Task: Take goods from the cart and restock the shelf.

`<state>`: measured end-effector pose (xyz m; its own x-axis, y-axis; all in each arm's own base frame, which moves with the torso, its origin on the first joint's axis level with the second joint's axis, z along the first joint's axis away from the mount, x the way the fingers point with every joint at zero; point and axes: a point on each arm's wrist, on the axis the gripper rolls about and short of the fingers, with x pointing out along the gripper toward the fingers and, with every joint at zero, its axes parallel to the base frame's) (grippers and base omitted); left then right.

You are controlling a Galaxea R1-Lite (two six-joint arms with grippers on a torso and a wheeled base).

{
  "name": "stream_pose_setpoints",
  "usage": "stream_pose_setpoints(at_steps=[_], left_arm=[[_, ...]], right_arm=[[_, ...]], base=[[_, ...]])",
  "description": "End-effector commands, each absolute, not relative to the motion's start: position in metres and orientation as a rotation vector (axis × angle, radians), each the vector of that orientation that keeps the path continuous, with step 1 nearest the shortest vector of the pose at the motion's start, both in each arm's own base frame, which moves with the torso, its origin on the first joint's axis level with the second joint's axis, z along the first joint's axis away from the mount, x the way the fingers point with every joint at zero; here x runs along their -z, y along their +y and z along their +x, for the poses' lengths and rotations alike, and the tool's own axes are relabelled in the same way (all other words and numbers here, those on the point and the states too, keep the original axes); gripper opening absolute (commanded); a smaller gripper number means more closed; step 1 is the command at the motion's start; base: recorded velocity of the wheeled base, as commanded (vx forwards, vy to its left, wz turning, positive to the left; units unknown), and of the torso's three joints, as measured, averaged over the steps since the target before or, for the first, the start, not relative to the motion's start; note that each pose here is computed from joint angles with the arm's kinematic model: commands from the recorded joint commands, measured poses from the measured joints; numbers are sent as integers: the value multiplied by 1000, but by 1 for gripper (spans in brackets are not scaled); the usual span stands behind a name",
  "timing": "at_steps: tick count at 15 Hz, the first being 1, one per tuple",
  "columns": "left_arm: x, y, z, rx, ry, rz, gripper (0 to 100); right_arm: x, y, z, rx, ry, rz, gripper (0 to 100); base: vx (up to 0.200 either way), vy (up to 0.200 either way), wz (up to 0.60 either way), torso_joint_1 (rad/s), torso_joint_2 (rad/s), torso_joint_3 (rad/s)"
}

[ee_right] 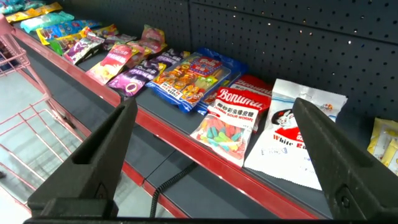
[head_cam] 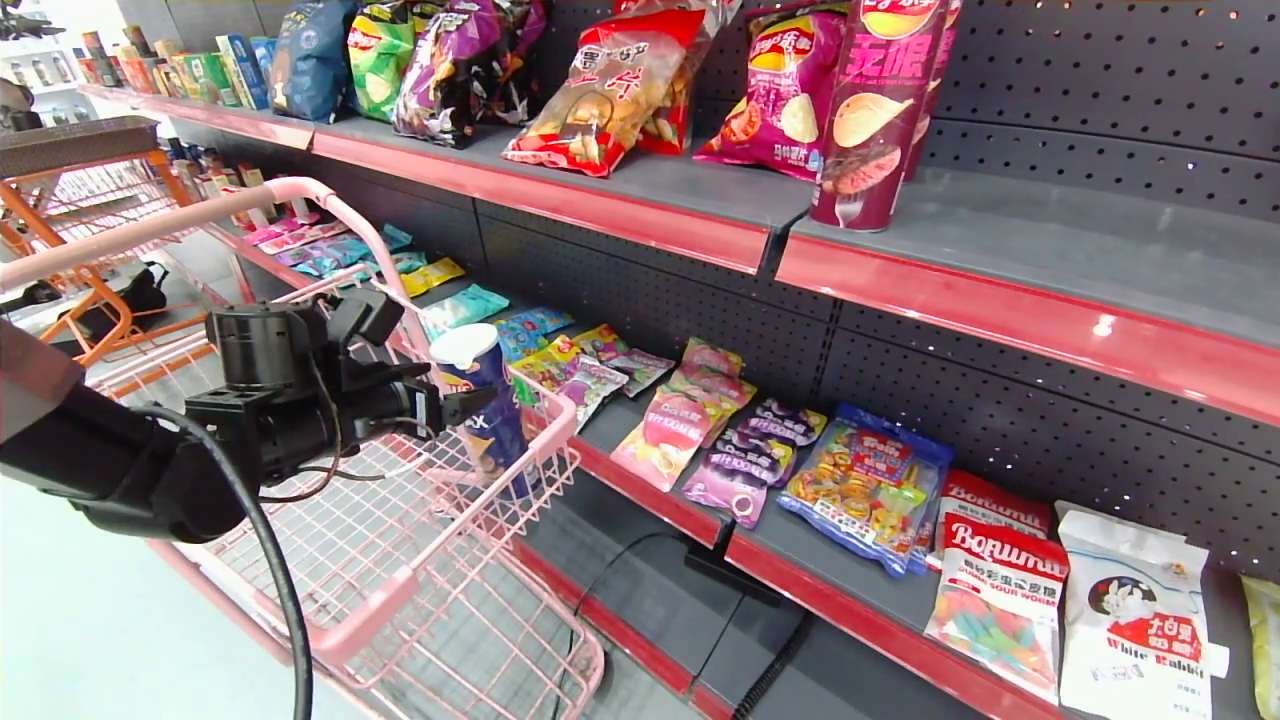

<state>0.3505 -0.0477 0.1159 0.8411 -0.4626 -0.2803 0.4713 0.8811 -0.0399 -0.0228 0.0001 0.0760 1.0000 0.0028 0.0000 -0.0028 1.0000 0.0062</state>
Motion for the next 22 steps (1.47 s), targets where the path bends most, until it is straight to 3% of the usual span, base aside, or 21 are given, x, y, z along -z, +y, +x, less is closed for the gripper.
stream_pose_setpoints(at_steps=[1,7,8,12,14,17,19,22], left_arm=[[-104,-52,358,502,306,25,100],[-96,-72,363,538,328,-7,100],[-95,-72,367,512,326,-3,0],[-98,-70,367,492,291,1,0],[-114,-67,362,456,233,7,0],[-183,-56,313,440,138,-50,0],[-228,-39,246,415,159,-57,0],[-263,-23,146,398,110,-53,0]], right_arm=[[-76,0,-23,-3,2,6,100],[-76,0,-23,-3,0,5,100],[-76,0,-23,-5,0,5,100],[-76,0,-23,-3,0,5,100],[-76,0,-23,-3,0,6,100],[-76,0,-23,-5,0,6,100],[-76,0,-23,-5,0,6,100],[-76,0,-23,-3,0,6,100]], base=[[0,0,0,0,0,0],[0,0,0,0,0,0],[0,0,0,0,0,0],[0,0,0,0,0,0],[0,0,0,0,0,0],[0,0,0,0,0,0],[0,0,0,0,0,0],[0,0,0,0,0,0]])
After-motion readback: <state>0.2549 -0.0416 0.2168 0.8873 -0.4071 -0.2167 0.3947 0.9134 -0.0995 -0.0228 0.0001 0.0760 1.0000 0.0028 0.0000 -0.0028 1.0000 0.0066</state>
